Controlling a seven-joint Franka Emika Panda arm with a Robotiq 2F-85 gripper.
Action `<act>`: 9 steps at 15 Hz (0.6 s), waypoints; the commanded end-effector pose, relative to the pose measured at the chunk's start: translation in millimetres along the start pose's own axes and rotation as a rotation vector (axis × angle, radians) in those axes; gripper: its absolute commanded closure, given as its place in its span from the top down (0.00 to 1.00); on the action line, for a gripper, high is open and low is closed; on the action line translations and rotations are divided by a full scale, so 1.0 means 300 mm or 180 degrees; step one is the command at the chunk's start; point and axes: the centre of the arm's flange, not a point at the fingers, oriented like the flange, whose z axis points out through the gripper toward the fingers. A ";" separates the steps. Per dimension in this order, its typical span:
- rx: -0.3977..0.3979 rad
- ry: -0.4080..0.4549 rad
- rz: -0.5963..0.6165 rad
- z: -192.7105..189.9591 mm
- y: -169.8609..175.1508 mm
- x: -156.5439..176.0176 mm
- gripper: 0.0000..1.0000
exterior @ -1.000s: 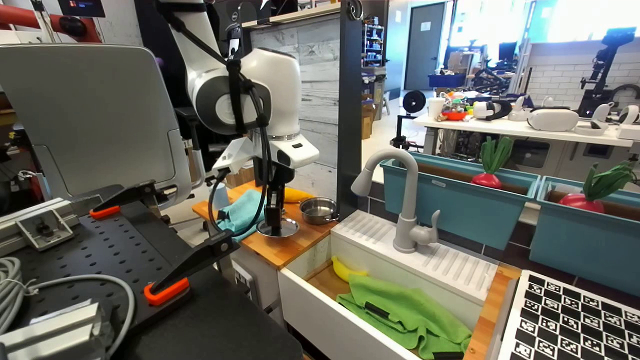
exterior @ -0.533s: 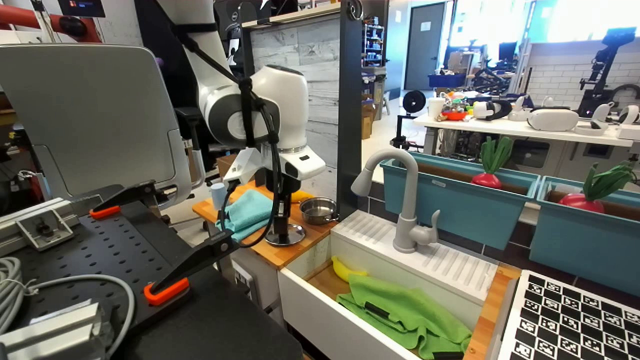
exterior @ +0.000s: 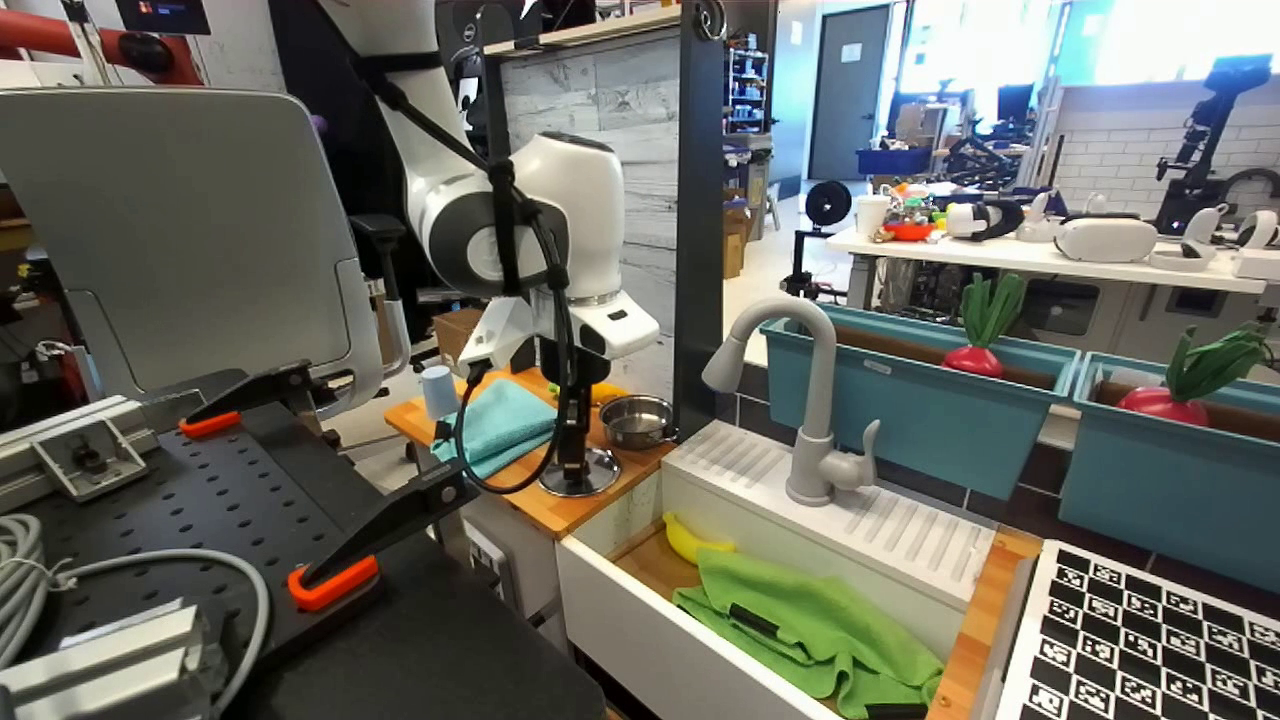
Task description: Uncover the pot and put the lid on the counter
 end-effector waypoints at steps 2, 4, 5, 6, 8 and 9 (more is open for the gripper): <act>0.0035 -0.0011 -0.0063 -0.015 0.006 -0.016 1.00; 0.0040 -0.0018 -0.0092 -0.042 0.013 -0.038 1.00; 0.0052 -0.0023 -0.0108 -0.060 0.019 -0.052 1.00; 0.0062 -0.0017 -0.0167 -0.089 0.030 -0.072 1.00; 0.0113 -0.0001 -0.0284 -0.154 0.055 -0.114 1.00; 0.0113 -0.0022 -0.0336 -0.190 0.067 -0.135 1.00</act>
